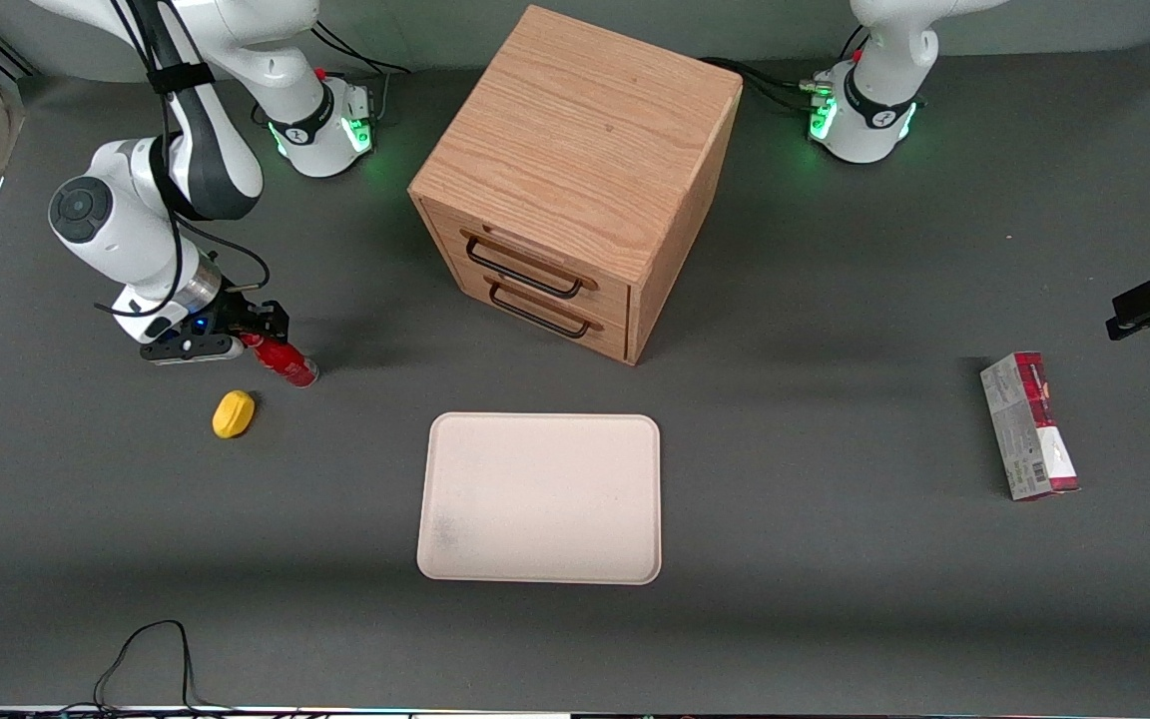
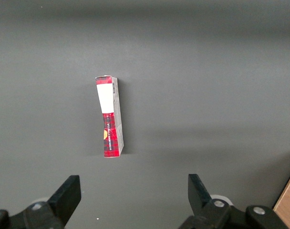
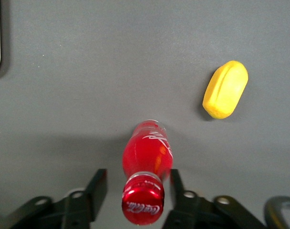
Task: Place coke bottle on tray
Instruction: 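Close the right gripper around the bottle's cap end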
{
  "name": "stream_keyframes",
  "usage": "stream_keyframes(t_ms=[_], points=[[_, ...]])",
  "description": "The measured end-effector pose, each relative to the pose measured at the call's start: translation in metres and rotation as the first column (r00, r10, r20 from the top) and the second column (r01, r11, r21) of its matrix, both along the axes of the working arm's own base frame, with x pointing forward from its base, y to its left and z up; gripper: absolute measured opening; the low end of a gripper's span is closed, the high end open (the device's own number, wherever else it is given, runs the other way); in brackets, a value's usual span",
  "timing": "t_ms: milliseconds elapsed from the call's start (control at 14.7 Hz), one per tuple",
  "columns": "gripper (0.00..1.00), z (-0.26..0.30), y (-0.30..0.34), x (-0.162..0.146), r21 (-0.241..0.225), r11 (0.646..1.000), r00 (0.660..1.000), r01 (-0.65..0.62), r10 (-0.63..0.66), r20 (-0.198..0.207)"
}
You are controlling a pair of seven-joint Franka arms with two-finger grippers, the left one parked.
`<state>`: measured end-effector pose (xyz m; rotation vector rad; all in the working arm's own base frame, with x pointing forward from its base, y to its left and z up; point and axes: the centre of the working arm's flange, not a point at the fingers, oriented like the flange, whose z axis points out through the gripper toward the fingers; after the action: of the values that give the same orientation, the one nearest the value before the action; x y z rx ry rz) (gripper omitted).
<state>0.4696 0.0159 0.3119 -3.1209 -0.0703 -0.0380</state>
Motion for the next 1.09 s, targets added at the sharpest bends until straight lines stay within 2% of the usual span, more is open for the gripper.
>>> stream_keyframes(t_ms=[136, 205, 409, 545, 682, 886, 1091], points=[[0.36, 0.002, -0.002, 0.001, 0.0, 1.0, 1.0, -0.001, 0.001, 0.005], [0.33, 0.002, -0.002, 0.001, 0.0, 1.0, 1.0, 0.0, 0.0, 0.005], [0.33, 0.003, -0.002, 0.002, 0.0, 1.0, 1.0, -0.001, 0.001, 0.009], [0.33, 0.013, -0.001, 0.01, 0.001, 1.0, 1.0, -0.002, 0.002, 0.027], [0.33, 0.039, -0.001, 0.026, 0.002, 1.0, 1.0, -0.003, 0.003, 0.016], [0.33, 0.111, 0.001, 0.056, 0.005, 1.0, 1.0, 0.003, -0.003, -0.016], [0.33, 0.2, 0.004, 0.084, 0.005, 1.0, 0.999, 0.016, -0.016, -0.03]])
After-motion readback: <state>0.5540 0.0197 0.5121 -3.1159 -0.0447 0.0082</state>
